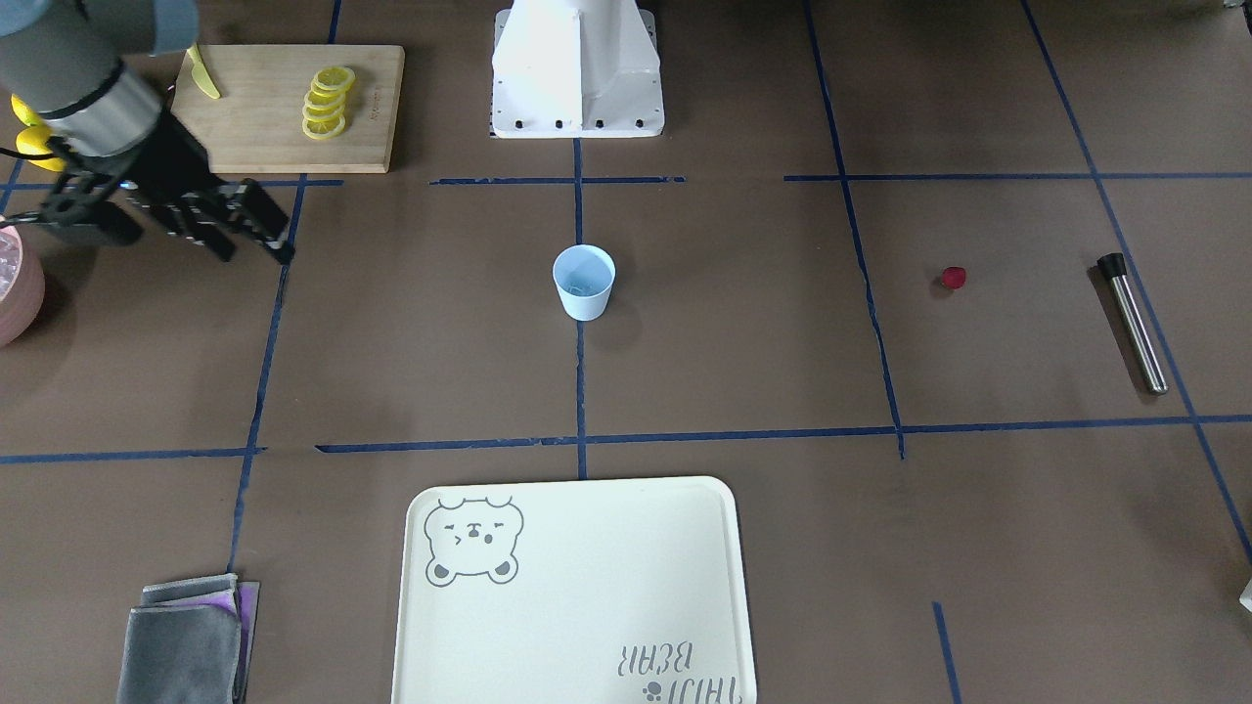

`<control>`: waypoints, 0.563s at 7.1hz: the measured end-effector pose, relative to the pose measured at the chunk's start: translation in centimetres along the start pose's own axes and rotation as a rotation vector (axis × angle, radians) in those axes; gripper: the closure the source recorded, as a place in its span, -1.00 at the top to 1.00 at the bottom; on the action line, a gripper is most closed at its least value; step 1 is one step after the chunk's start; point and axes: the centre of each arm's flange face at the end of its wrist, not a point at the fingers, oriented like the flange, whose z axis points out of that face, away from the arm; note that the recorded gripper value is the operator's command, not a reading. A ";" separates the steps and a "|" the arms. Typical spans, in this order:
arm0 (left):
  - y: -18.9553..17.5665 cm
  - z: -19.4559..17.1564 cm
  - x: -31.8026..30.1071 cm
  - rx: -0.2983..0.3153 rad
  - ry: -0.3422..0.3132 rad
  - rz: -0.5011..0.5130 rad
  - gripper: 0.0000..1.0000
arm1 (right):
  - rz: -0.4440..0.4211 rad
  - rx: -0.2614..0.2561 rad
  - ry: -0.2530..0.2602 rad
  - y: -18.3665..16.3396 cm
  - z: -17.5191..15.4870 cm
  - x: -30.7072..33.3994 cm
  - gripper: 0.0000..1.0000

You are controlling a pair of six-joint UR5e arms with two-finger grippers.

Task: Mash ice and strawberries in cup
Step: 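Withdraw the pink bowl with the right gripper and hold it at the side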

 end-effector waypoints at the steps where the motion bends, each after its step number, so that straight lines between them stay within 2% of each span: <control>1: 0.0 0.0 0.0 0.000 0.000 0.000 1.00 | -0.067 0.013 0.055 -1.5 -1.6 6.8 0.95; 3: 0.0 -0.1 0.1 0.001 0.000 0.001 1.00 | -0.112 0.015 0.161 -2.2 -3.6 18.9 0.96; 4: 0.0 -0.1 0.1 0.002 0.000 0.002 1.00 | -0.084 0.005 0.205 -2.0 -3.6 23.7 0.96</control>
